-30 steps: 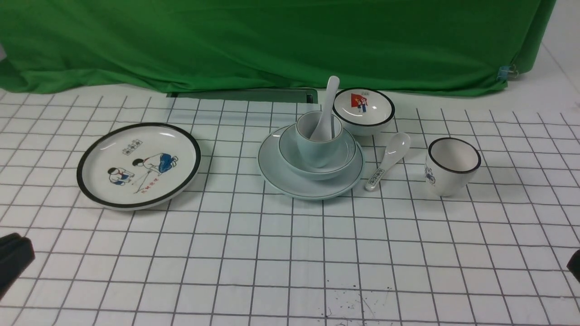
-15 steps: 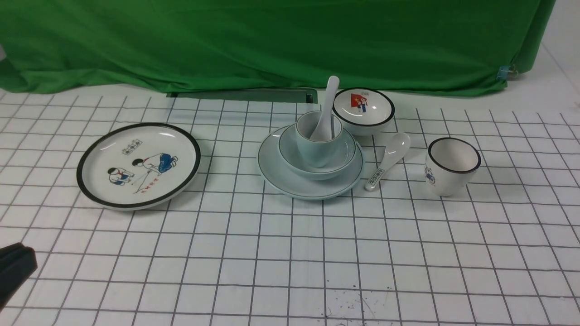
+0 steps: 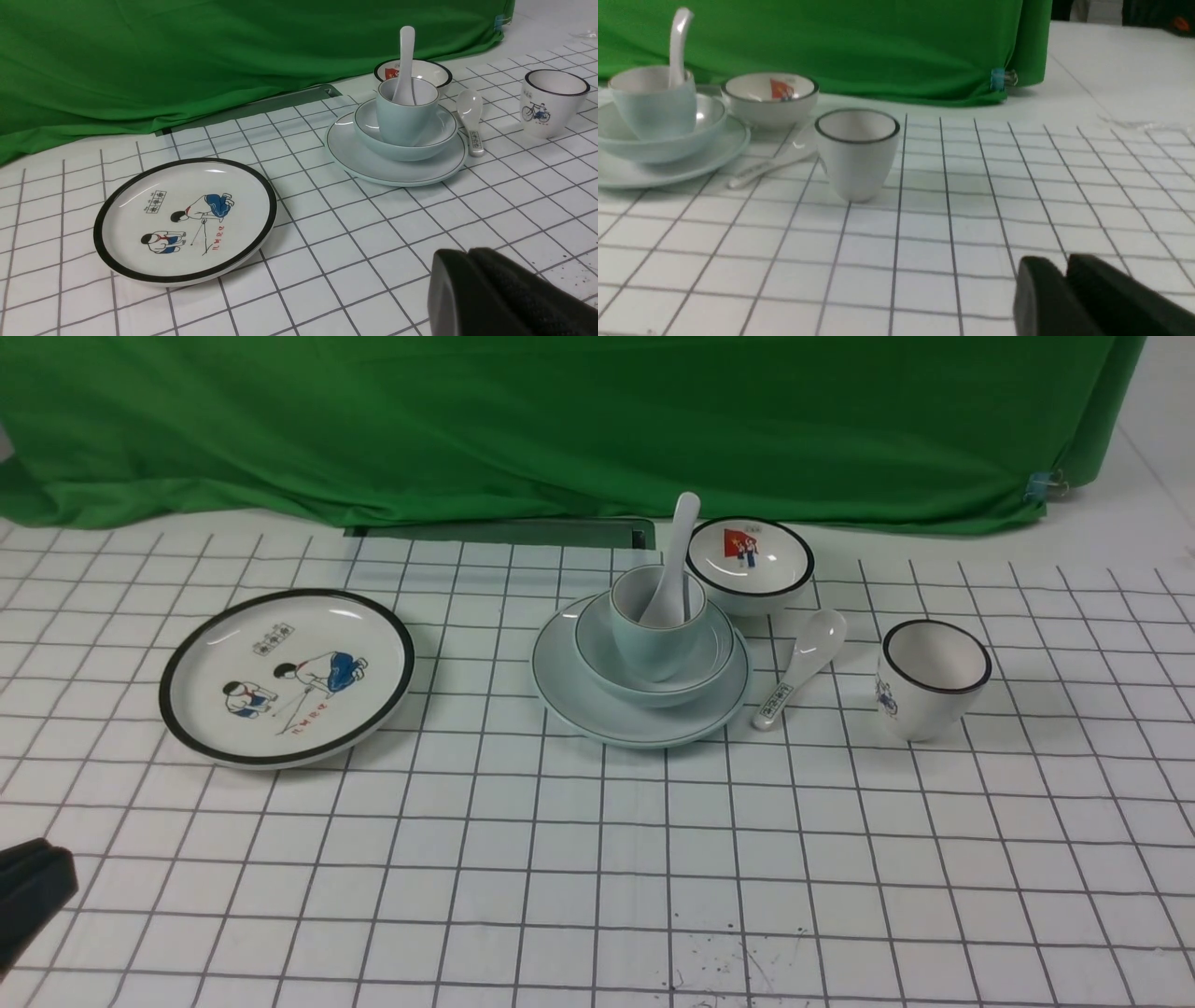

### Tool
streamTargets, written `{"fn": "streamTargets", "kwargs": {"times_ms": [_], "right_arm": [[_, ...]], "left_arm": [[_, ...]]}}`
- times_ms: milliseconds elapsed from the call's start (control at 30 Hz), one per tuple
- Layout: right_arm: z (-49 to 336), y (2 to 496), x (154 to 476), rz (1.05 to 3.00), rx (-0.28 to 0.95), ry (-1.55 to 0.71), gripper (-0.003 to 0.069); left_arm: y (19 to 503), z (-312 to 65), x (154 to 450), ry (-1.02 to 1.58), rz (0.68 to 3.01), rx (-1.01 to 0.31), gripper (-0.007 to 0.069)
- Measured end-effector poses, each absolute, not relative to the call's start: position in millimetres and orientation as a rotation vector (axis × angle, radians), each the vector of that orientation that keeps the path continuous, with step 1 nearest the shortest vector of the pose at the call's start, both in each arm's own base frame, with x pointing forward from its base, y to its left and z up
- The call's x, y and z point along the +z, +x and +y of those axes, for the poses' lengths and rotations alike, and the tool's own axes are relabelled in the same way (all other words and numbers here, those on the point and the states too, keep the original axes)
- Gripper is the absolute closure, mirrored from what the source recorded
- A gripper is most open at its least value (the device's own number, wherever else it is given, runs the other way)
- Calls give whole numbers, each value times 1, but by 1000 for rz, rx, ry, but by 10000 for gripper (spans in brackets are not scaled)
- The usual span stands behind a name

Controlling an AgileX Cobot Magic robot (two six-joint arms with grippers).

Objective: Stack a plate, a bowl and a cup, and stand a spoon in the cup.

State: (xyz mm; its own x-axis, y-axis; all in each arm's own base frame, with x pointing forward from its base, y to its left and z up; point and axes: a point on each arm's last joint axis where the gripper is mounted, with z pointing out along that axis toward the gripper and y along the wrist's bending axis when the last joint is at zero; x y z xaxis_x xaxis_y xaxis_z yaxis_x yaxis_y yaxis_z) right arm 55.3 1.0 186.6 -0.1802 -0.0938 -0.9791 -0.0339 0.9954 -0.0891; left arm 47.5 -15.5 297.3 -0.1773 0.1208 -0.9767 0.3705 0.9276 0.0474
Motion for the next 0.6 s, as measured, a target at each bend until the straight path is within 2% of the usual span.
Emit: {"fn": "streamTargets", "kwargs": {"times_ms": [300,467,600], "right_arm": [[3,54,183,1792,-37,-155,539],[3,54,183,1792,-44,-167,599],[3,54,183,1791,-48,-173,618]], "left_arm": [[48,-15,297,373,1748,-230,662],[48,-15,297,376,1747,-228,662],[48,-15,297,376,1747,-228,662]]}}
